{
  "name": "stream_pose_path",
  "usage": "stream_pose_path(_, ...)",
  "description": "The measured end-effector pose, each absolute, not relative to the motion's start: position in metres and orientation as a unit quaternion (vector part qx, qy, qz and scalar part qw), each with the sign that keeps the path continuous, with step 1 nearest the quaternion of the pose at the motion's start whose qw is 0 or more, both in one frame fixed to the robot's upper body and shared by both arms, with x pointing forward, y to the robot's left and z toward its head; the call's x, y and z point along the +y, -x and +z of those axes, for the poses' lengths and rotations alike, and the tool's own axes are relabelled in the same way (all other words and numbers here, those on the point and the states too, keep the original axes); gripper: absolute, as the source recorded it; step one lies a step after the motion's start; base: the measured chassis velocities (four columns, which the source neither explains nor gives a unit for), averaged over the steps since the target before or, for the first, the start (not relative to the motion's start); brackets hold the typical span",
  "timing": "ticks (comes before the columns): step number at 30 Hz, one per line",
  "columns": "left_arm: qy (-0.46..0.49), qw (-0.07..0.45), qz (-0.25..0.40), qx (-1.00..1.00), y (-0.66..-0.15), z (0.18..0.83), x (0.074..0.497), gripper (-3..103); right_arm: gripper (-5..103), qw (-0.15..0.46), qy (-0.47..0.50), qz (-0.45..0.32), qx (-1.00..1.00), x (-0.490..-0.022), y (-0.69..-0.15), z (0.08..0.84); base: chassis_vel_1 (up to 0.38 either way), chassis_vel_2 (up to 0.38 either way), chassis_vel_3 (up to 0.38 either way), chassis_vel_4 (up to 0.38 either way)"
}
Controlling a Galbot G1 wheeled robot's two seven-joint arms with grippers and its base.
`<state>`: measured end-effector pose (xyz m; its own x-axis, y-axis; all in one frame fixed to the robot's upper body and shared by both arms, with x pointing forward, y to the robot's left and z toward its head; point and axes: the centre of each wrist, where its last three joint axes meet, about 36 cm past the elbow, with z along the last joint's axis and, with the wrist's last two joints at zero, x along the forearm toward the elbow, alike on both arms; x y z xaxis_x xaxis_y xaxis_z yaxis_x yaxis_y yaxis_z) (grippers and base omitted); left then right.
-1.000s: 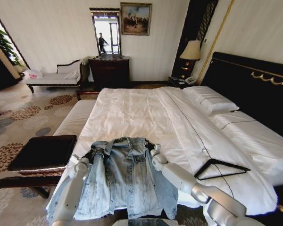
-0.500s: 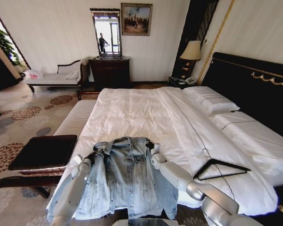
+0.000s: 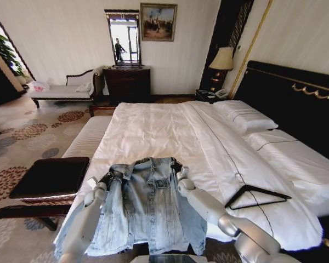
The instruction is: Pick up the clothes from the bed and hang them on the clothes hanger.
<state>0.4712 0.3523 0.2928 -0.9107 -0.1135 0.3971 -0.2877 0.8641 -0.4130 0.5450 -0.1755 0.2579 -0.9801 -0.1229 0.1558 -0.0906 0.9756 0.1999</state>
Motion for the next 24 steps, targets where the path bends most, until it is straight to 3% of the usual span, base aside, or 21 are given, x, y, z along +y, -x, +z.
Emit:
stream_pose_path(4,-0.129,0.168,0.242,-0.947,-0.455,0.311,0.354,36,30,0.068,-0.045,-0.102,-0.991,-0.19,-0.535,0.27,0.0,0.0,0.0,0.0)
stream_pose_path(8,-0.167,0.184,0.248,-0.936,-0.389,0.324,0.357,58,51,0.072,-0.014,-0.111,-0.991,-0.242,-0.48,0.301,0.0,0.0,0.0,0.0)
stream_pose_path(9,-0.167,0.184,0.248,-0.936,-0.389,0.324,0.357,58,51,0.072,-0.014,-0.111,-0.991,-0.242,-0.48,0.301,0.0,0.0,0.0,0.0)
stream_pose_path(10,-0.159,0.189,0.253,-0.935,-0.373,0.327,0.354,64,51,0.086,-0.009,-0.121,-0.989,-0.247,-0.464,0.305,0.0,0.0,0.0,0.0)
stream_pose_path(11,-0.138,0.193,0.263,-0.935,-0.35,0.335,0.346,64,62,0.102,-0.005,-0.141,-0.985,-0.25,-0.442,0.316,0.0,0.0,0.0,0.0)
stream_pose_path(12,-0.11,0.194,0.271,-0.936,-0.332,0.343,0.337,69,62,0.115,-0.005,-0.158,-0.981,-0.253,-0.418,0.328,0.0,0.0,0.0,0.0)
stream_pose_path(16,-0.052,0.193,0.278,-0.94,-0.301,0.353,0.316,85,79,0.157,-0.001,-0.171,-0.973,-0.251,-0.362,0.342,0.0,0.0,0.0,0.0)
stream_pose_path(20,-0.041,0.153,0.264,-0.952,-0.286,0.365,0.306,95,90,0.179,-0.005,-0.177,-0.968,-0.238,-0.323,0.344,0.0,0.0,0.0,0.0)
stream_pose_path(23,-0.058,0.066,0.208,-0.974,-0.284,0.4,0.308,100,100,0.151,-0.06,-0.196,-0.967,-0.22,-0.303,0.35,0.0,0.0,0.0,0.0)
stream_pose_path(24,-0.058,0.066,0.208,-0.974,-0.284,0.4,0.308,100,100,0.151,-0.06,-0.196,-0.967,-0.22,-0.303,0.35,0.0,0.0,0.0,0.0)
